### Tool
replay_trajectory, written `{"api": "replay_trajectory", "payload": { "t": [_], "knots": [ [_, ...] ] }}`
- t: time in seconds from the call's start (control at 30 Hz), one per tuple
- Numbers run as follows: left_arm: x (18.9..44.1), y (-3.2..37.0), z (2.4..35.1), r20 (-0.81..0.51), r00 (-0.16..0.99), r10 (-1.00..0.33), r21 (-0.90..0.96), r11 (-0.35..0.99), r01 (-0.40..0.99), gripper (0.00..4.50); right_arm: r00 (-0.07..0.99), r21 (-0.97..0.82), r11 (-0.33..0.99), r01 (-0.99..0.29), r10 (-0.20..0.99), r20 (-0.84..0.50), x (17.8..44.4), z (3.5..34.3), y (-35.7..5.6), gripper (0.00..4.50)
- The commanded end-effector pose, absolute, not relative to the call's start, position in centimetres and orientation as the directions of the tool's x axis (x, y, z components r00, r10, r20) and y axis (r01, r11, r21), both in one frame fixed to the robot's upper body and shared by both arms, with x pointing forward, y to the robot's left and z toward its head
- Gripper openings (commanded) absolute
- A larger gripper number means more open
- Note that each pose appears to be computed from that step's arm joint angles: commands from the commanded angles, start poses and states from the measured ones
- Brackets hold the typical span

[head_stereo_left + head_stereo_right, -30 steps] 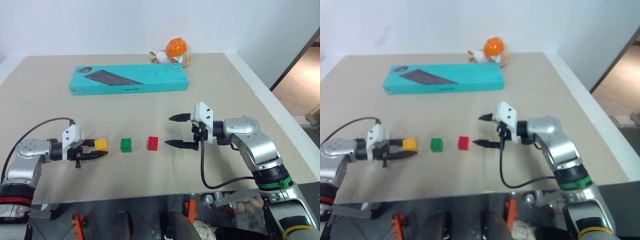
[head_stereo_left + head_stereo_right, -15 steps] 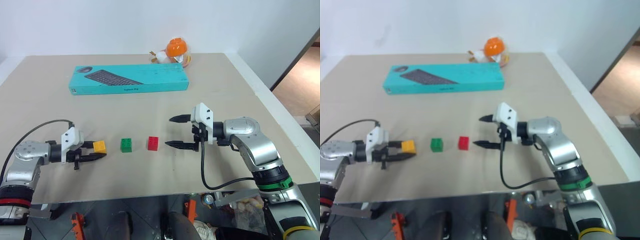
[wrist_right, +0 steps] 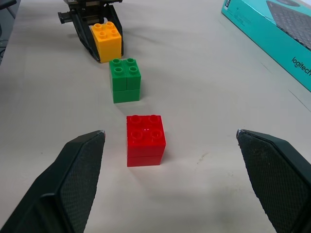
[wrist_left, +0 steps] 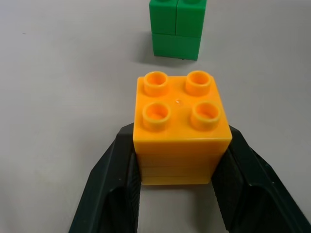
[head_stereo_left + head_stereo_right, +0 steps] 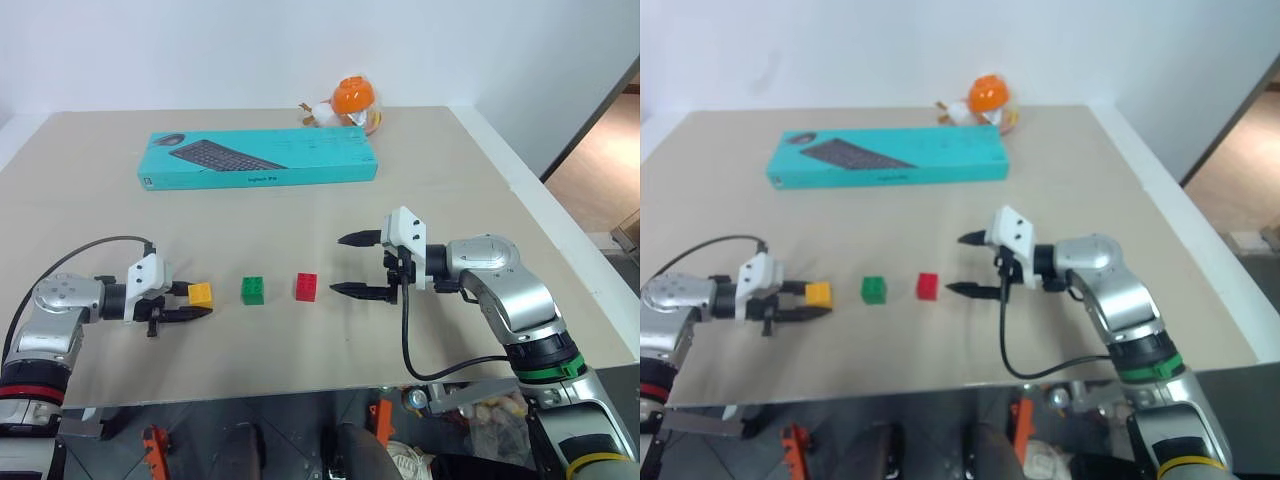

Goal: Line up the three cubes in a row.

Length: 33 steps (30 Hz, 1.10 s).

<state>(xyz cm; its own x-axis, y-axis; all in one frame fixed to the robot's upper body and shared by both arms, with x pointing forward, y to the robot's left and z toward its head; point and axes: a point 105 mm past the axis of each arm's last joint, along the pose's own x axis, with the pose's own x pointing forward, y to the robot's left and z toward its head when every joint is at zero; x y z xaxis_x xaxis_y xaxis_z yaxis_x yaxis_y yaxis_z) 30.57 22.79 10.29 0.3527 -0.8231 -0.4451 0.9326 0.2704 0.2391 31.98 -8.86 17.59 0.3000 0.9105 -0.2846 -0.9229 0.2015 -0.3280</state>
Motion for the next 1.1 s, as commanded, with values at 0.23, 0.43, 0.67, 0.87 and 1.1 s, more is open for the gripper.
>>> {"api": "replay_trajectory", "payload": {
  "t": [0.23,0.43,0.67,0.87,1.1],
  "knots": [
    [29.8,23.5,11.9,-0.478,0.336,-0.812,0.243,0.245,0.939,4.35,0.307,-0.367,0.203,-0.908,0.918,-0.251,31.7,18.9,-9.1,4.5],
    [28.1,23.3,14.9,-0.412,0.358,-0.838,0.18,0.31,0.933,4.35,0.307,-0.366,0.205,-0.908,0.92,-0.244,31.6,19.0,-9.2,4.5],
    [29.6,22.6,20.7,-0.25,0.525,-0.813,0.268,0.463,0.845,4.35,0.304,-0.333,0.238,-0.913,0.938,-0.163,31.5,21.4,-9.3,4.5],
    [35.0,22.6,22.2,-0.022,0.756,-0.654,0.295,0.719,0.63,4.35,0.447,-0.38,0.392,-0.838,0.892,-0.065,34.5,22.8,-10.2,4.5],
    [37.8,23.3,19.6,-0.002,0.857,-0.516,0.248,0.83,0.5,4.35,0.562,-0.411,0.501,-0.761,0.826,-0.033,36.7,21.5,-11.8,4.5]
  ]
}}
